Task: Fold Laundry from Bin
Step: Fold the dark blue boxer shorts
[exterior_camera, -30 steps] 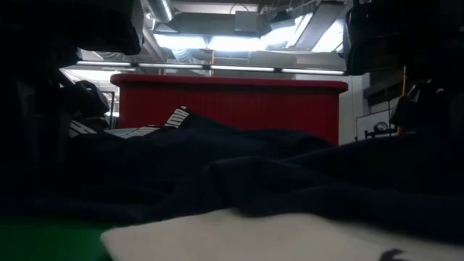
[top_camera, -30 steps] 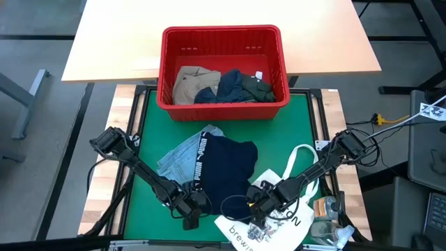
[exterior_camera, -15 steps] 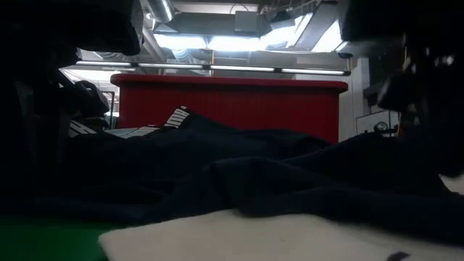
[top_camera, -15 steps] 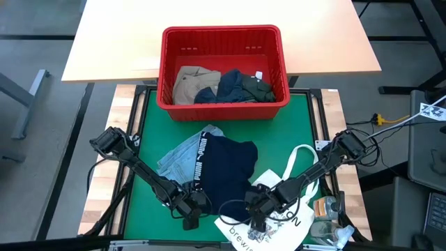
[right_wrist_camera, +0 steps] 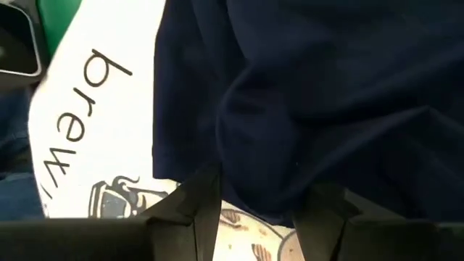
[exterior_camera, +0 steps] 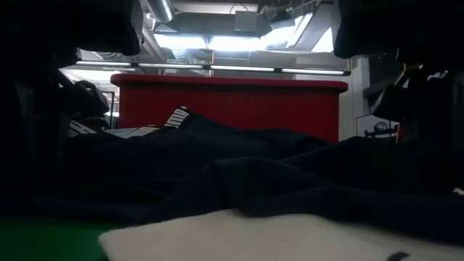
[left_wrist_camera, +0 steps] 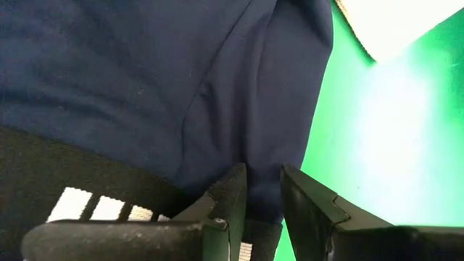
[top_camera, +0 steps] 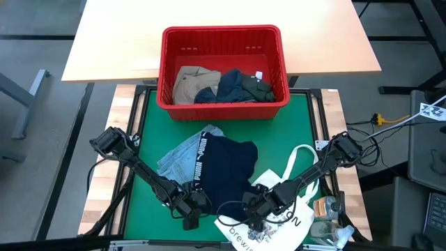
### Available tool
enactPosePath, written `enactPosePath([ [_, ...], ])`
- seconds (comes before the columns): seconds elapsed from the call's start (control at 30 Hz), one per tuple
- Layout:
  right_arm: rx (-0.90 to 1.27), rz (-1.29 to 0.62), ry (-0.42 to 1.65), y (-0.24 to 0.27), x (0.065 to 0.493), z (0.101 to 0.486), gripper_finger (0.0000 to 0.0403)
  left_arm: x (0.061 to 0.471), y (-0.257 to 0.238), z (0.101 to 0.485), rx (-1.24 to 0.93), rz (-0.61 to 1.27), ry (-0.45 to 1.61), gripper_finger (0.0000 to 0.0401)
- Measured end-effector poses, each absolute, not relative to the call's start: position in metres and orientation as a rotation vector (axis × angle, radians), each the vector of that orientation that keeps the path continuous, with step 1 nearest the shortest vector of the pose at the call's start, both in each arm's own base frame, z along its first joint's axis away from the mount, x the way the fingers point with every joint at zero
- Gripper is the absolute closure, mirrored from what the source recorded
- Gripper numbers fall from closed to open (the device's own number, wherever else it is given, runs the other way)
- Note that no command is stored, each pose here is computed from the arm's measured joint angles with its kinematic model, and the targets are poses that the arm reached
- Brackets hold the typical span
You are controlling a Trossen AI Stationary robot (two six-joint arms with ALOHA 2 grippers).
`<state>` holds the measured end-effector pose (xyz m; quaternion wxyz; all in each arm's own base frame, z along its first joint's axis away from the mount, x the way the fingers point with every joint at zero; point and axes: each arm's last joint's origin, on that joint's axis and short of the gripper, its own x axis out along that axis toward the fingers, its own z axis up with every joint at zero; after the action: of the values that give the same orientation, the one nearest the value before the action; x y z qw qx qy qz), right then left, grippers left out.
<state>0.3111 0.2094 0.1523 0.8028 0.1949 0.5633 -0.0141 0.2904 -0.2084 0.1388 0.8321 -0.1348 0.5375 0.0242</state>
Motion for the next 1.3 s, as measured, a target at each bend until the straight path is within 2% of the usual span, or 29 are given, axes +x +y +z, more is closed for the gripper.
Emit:
enactPosePath([
  [0.13,0.426,-0.065,1.207,0.2081,0.3106,0.1516,0.0253,0.2904,-0.2083,0.1388,-0.286,0.051,1.14,0.0319],
  [0.4,0.664,-0.103,1.307,0.2095,0.3089,0.153,0.0253,0.2904,-0.2083,0.1388,-0.286,0.052,1.14,0.0319],
  [0.8,0.682,-0.098,1.205,0.2116,0.3158,0.1563,0.0253,0.2904,-0.2084,0.1388,-0.286,0.052,1.14,0.0319],
  [1.3,0.656,-0.188,1.146,0.2088,0.3167,0.1537,0.0253,0.2902,-0.2087,0.1388,-0.285,0.051,1.139,0.0319],
])
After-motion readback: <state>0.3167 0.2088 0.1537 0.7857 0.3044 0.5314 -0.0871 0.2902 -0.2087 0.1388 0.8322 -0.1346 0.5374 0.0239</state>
